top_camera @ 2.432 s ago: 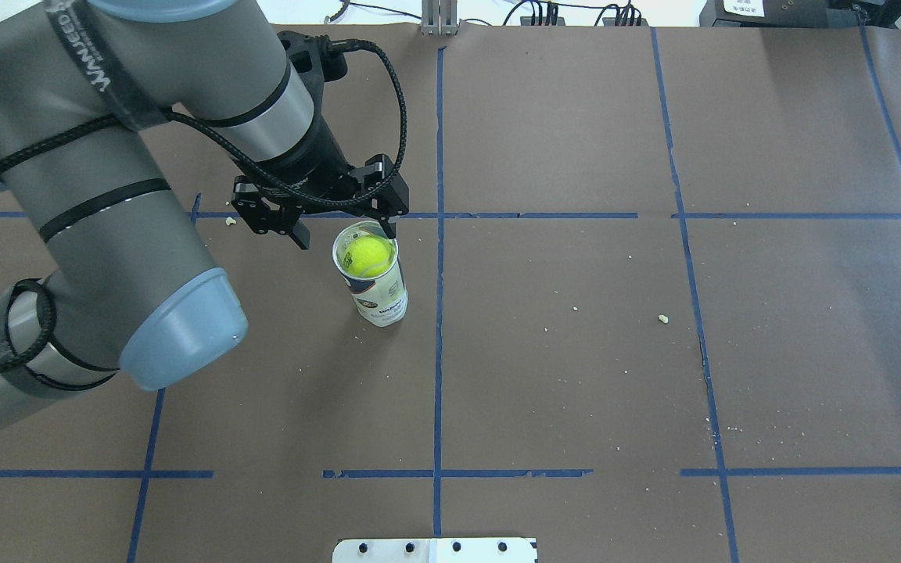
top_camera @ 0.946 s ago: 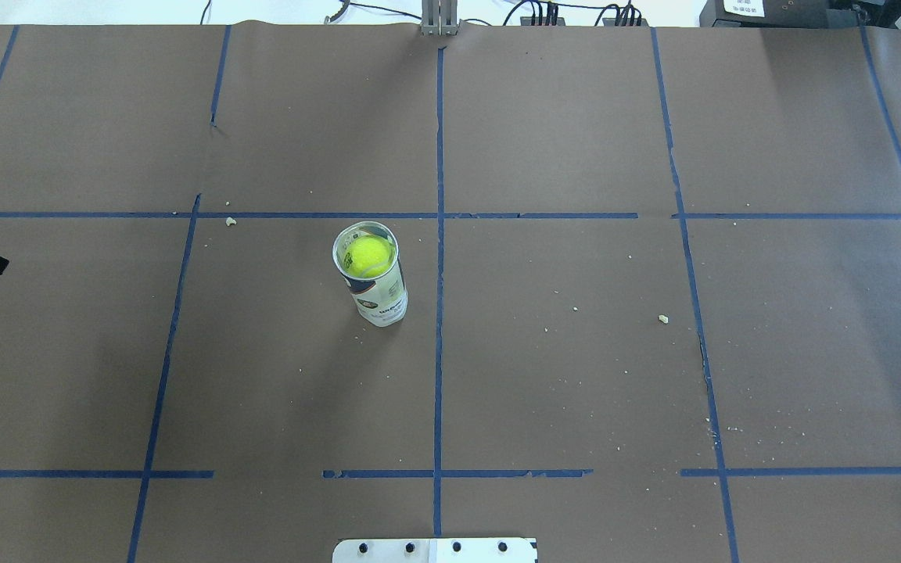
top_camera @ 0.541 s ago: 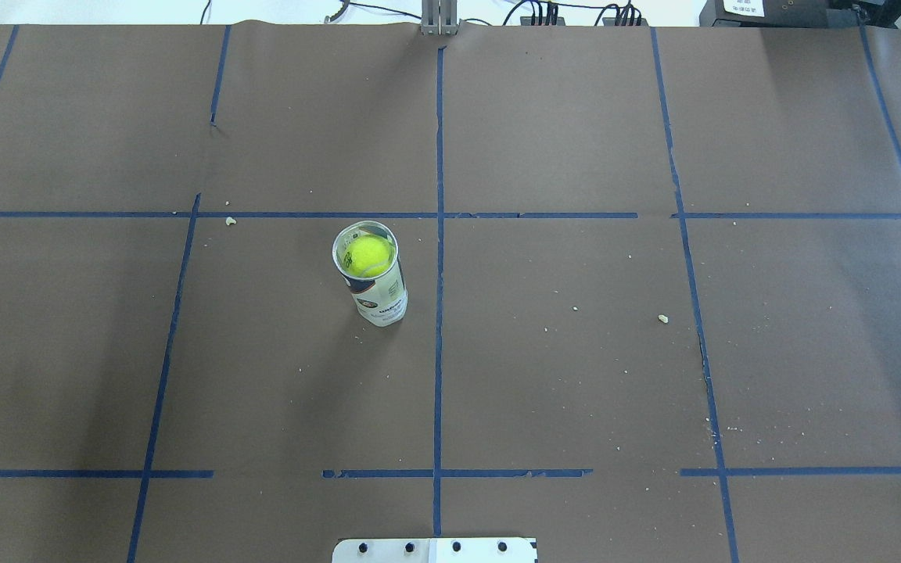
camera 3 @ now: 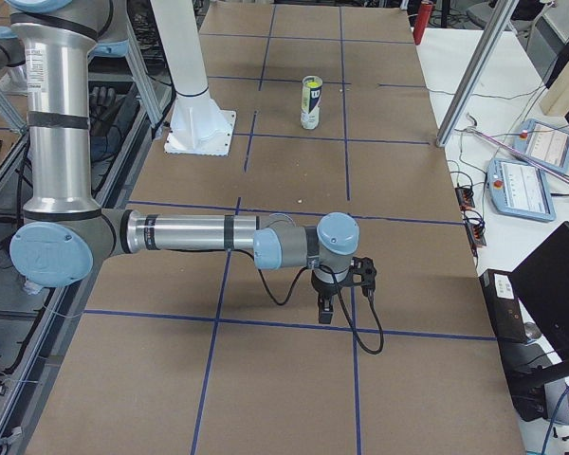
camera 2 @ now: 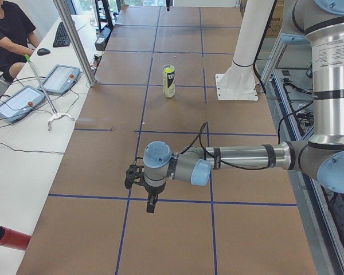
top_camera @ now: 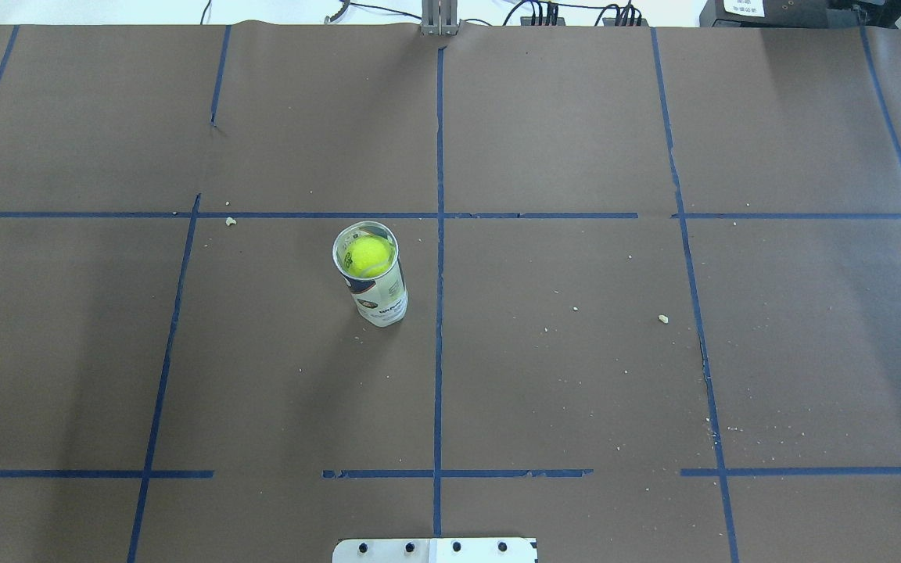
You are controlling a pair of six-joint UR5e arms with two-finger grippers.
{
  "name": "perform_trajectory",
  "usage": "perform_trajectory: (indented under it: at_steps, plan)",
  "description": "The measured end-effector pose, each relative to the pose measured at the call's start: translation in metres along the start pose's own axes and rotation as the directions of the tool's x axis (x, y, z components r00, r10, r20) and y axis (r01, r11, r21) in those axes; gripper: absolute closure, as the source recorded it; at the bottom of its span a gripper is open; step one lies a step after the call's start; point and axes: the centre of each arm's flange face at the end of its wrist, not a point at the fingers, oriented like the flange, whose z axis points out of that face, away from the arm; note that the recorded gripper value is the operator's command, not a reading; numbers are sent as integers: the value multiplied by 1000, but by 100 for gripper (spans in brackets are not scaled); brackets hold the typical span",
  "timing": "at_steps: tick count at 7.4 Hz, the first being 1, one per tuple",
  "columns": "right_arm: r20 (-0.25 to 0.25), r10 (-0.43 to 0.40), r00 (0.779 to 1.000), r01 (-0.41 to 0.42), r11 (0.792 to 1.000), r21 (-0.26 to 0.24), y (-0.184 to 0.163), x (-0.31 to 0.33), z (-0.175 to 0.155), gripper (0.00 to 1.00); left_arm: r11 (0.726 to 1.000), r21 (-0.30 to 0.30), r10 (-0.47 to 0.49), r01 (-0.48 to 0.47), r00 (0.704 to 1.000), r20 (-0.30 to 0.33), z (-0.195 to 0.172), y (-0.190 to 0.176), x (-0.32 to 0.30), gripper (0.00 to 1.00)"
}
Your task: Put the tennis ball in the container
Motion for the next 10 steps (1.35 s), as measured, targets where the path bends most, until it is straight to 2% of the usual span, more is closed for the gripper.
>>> perform_trajectory:
  at_steps: [2, 4, 7, 10]
  plan:
    - [0, 0, 1000, 0, 1000, 0, 0, 0, 0, 0, 999, -3, -34, 34, 999, -9, -12, -12, 11, 0]
    - [0, 0, 1000, 0, 1000, 0, 0, 0, 0, 0, 998, -26, -57, 56, 998, -35, -15, -8, 15, 0]
    - [0, 0, 1000, 0, 1000, 0, 0, 0, 0, 0, 987, -114, -117, 110, 991, -64, -9, 3, 13, 0]
    - [0, 0, 1000, 0, 1000, 0, 0, 0, 0, 0, 987, -119, -115, 106, 991, -69, -11, -1, 17, 0]
